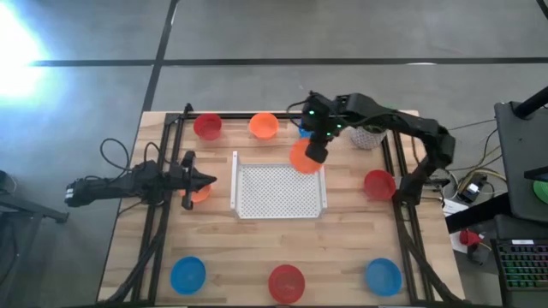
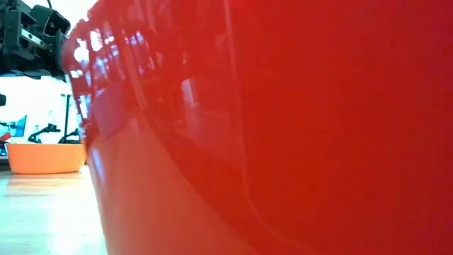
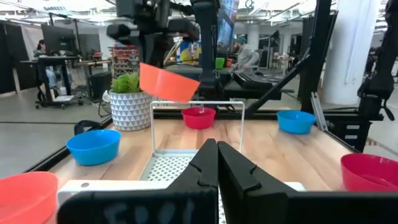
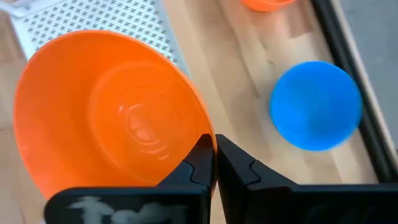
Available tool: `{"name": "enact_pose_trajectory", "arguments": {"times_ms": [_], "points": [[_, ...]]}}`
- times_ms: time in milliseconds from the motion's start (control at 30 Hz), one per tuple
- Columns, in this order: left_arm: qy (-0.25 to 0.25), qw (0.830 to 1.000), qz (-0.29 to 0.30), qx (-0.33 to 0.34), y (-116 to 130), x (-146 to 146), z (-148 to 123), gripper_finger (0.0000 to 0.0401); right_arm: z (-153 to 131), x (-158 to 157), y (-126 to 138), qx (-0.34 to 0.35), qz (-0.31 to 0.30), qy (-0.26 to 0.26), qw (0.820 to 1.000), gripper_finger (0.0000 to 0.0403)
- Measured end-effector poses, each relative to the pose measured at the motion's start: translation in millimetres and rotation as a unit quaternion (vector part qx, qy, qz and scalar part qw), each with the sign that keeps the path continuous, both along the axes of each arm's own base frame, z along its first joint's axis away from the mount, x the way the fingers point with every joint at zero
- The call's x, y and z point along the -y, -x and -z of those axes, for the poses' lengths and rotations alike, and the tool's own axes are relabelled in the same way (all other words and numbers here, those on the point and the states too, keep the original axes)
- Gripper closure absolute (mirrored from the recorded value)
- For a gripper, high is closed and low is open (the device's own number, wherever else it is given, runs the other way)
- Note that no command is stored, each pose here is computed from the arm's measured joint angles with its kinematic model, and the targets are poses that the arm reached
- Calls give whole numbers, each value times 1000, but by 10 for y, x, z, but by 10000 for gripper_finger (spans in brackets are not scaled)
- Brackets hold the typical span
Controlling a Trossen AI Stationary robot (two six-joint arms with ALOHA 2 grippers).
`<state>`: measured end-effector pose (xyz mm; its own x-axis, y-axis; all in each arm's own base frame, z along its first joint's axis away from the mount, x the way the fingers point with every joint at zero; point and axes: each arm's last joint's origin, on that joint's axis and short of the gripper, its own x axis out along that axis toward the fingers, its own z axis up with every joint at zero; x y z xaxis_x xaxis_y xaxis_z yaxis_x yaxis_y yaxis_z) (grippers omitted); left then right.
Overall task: Pick & Place Mini bowls
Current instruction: Put the bottom right orange bowl on the shelf
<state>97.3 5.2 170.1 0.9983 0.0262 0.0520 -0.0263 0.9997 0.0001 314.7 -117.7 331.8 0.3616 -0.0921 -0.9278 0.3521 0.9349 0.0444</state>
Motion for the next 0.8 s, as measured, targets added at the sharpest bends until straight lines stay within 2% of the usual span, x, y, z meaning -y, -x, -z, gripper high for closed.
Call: {"name": "enact_pose_trajectory", "arguments": {"times_ms": [267,800], "points": [[2,1000,0,-2,0,0,3,401,229,108,-317,-22,-34,-8,999,394],[4,1000,-1,-15,-3,-1,28,401,871,211,-664,-79,-81,-20,993,394]]}}
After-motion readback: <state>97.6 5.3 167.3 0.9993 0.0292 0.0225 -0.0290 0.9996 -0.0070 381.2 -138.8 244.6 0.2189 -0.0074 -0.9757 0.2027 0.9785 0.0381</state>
